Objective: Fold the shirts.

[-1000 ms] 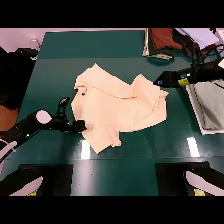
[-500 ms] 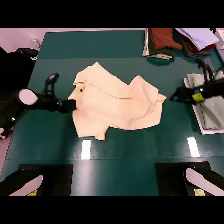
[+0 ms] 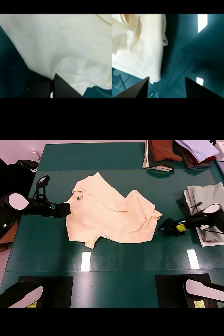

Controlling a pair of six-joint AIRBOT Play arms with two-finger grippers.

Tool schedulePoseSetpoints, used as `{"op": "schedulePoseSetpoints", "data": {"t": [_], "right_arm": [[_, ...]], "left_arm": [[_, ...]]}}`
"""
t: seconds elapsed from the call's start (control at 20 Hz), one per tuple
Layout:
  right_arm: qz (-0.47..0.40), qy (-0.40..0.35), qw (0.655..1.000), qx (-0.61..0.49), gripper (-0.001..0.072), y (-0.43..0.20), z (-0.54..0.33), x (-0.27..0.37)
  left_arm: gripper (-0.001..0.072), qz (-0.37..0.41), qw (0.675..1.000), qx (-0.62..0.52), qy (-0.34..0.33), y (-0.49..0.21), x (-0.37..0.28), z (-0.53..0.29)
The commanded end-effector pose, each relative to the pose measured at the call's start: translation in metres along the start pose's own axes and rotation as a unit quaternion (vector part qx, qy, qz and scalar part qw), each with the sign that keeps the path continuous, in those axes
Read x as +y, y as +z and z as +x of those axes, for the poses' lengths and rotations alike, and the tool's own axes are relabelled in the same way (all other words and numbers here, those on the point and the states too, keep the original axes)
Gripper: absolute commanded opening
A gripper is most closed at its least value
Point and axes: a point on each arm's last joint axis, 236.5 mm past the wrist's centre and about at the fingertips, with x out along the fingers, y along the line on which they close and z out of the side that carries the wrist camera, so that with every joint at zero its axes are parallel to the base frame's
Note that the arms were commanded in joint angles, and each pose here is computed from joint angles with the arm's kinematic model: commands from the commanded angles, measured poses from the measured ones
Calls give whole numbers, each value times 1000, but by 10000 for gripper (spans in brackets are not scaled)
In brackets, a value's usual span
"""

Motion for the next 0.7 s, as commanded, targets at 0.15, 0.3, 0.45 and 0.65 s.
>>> {"op": "schedulePoseSetpoints", "data": {"t": [0.15, 0.3, 0.45, 0.65], "right_arm": [[-65, -14, 998, 17, 213, -3, 43, 28], [-101, -9, 995, 7, 15, 8, 31, 45], [-165, -1, 984, -67, 14, 33, -22, 90], [-286, -2, 918, -274, 14, 51, -177, 186]], "left_arm": [[23, 0, 1000, 8, 1, -3, 0, -1], [22, 0, 1000, 15, 0, -7, 0, -2], [22, 21, 1000, -7, -12, 13, -18, -27], [22, 105, 969, -217, -56, 93, -94, -181]]}}
